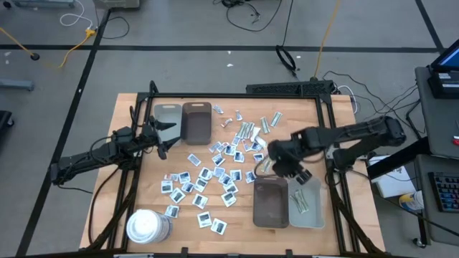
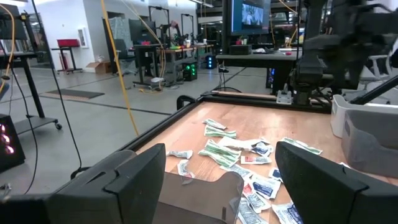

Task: Pick & Place First Aid Supplies
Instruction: Put the white bandage pack into the bottom gray bin

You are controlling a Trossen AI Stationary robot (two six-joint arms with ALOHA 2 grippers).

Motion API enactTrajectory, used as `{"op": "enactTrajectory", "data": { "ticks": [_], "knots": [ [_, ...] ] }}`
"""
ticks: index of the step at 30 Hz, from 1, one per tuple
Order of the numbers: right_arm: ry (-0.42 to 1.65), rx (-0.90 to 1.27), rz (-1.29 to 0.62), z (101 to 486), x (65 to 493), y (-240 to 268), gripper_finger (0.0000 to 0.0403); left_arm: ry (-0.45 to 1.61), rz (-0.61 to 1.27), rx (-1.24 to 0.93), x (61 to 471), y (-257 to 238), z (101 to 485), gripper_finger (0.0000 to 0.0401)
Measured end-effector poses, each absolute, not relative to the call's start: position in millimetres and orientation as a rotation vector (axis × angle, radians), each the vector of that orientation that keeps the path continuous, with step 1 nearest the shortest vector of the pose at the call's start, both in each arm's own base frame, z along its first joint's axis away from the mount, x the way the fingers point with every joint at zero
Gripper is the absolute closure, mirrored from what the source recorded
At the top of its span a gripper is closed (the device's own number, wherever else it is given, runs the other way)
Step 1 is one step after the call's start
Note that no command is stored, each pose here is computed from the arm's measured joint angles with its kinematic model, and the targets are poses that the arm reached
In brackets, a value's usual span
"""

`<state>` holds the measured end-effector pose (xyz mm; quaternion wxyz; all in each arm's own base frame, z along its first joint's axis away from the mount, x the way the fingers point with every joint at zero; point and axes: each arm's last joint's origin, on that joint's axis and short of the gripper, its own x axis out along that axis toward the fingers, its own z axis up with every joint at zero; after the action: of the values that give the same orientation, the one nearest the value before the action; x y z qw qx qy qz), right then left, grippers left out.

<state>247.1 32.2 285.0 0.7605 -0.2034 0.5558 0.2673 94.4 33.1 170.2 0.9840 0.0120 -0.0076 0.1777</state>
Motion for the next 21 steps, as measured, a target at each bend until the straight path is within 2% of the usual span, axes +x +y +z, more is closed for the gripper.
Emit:
{"op": "enactTrajectory", "data": {
  "ticks": [10, 16, 21],
  "knots": [
    [1.138, -0.522, 0.465, 285, 258, -29, 0.0232, -0.015, 0.357, 0.024, 94, 33, 170, 0.0096],
    [1.264, -0.482, 0.465, 250, 270, -43, 0.0232, -0.015, 0.357, 0.024, 94, 33, 170, 0.0095],
    [1.28, -0.474, 0.472, 217, 277, -44, 0.0232, -0.015, 0.357, 0.024, 94, 33, 170, 0.0095]
  ]
}}
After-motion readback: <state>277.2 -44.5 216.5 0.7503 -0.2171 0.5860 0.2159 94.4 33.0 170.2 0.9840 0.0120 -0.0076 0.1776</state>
